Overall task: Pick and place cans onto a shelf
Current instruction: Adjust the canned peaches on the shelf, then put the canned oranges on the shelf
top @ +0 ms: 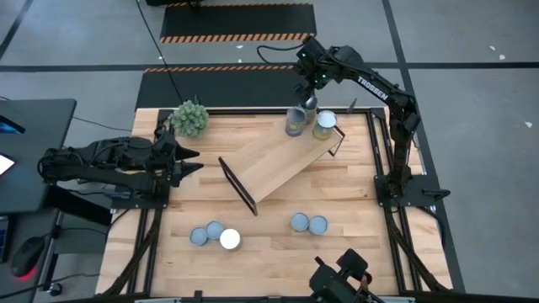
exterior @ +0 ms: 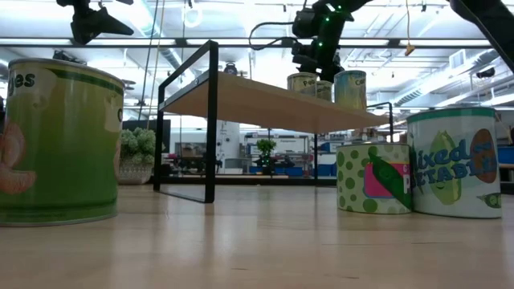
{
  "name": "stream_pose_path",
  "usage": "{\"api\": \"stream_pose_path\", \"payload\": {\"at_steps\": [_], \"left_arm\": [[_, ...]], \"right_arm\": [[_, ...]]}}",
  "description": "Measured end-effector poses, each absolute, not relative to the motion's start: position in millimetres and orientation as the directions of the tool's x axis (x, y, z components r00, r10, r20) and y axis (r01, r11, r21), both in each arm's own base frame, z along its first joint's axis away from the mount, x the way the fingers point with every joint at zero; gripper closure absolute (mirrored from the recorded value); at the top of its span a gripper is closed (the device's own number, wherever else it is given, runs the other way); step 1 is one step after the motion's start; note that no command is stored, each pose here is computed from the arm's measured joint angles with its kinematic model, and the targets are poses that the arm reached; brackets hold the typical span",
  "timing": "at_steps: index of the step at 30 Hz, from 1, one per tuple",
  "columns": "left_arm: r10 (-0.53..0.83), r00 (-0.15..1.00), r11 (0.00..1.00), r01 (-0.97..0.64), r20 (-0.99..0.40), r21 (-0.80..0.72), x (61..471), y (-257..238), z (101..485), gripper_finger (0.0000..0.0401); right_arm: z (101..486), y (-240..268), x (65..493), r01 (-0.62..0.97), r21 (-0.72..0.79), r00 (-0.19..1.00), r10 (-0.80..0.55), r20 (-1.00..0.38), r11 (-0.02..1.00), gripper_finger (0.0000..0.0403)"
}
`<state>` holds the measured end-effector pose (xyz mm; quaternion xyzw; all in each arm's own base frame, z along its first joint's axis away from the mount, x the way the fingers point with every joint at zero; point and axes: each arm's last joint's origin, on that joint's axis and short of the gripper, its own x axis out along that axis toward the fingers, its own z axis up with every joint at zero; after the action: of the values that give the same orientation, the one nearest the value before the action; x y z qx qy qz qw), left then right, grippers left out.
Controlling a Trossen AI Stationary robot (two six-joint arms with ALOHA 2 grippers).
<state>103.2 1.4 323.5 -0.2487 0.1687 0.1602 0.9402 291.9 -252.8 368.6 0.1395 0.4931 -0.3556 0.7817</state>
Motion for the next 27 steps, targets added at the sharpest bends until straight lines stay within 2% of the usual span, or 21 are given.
{"api": "stream_pose_path", "payload": {"at_steps": [13,20,27], "left_arm": [[0.217,0.892,0.825,-0.385,-0.397,-0.414,103,1,324,0.0131],[0.217,0.892,0.825,-0.385,-0.397,-0.414,103,1,324,0.0131],[0.217,0.892,0.825,-0.385,-0.396,-0.415,103,1,324,0.0131]], "right_arm": [[379,-248,287,0.676,-0.199,0.233,-0.462,-0.856,0.709,0.0056],[400,-237,293,0.667,-0.195,0.301,-0.499,-0.813,0.719,0.0056],[406,-215,313,0.582,-0.171,0.405,-0.466,-0.787,0.795,0.0056]]}}
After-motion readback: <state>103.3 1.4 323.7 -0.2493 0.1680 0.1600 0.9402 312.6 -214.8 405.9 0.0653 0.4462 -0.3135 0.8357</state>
